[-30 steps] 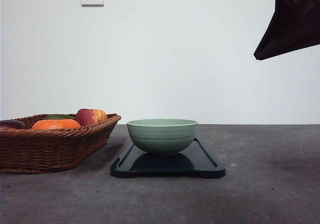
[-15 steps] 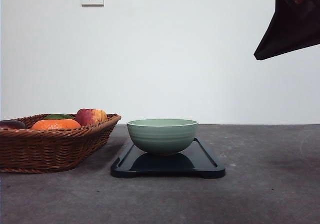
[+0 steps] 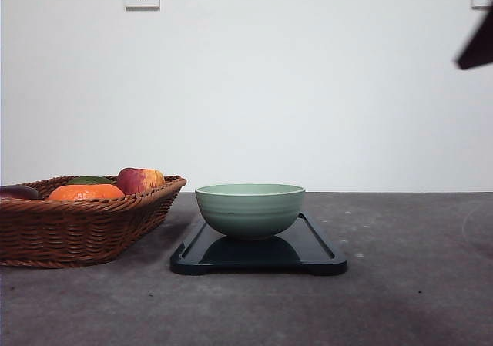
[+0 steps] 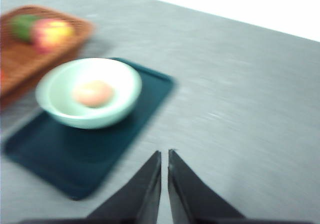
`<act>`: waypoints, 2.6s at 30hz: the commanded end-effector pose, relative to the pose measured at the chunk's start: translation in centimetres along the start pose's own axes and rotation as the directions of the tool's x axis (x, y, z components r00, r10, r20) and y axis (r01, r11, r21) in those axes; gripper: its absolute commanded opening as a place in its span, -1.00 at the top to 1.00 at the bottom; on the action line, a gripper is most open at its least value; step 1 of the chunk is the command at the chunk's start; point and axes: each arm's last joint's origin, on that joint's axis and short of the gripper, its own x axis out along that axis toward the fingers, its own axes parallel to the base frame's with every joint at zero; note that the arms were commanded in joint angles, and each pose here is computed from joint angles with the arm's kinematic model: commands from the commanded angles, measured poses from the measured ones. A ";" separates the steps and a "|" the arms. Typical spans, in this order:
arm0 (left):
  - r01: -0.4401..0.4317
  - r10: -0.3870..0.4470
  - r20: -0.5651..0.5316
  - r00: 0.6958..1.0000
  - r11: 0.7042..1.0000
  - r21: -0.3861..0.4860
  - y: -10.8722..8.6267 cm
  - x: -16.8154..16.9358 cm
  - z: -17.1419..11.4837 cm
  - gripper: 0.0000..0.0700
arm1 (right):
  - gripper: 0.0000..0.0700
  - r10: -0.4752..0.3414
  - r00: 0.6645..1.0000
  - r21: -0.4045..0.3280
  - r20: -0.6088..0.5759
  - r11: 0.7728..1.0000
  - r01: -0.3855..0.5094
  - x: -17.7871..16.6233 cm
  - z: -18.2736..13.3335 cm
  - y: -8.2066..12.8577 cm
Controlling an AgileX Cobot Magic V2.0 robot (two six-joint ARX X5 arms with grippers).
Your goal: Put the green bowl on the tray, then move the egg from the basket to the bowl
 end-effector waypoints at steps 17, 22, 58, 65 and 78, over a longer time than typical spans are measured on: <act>-0.003 0.003 -0.003 1.000 1.000 0.013 0.1 0.2 -0.5 1.00 | 0.96 -0.268 0.926 0.046 0.267 0.963 0.265 -1.4 -8.9 -2.0; -0.003 0.003 -0.004 1.000 1.000 0.013 0.1 0.2 -0.5 1.00 | 0.96 -0.278 0.922 0.052 0.270 0.960 0.275 -1.5 -8.9 -2.1; -0.003 0.003 -0.004 1.000 1.000 0.013 0.1 0.2 -0.5 1.00 | 0.96 -0.278 0.922 0.052 0.270 0.960 0.275 -1.5 -8.8 -2.1; -0.003 0.003 -0.004 1.000 1.000 0.013 0.1 0.2 -0.5 1.00 | 0.96 -0.278 0.922 0.052 0.270 0.960 0.275 -1.5 -8.8 -2.1; -0.003 0.003 -0.004 1.000 1.000 0.013 0.1 0.2 -0.5 1.00 | 0.96 -0.278 0.922 0.052 0.270 0.960 0.275 -1.5 -8.8 -2.1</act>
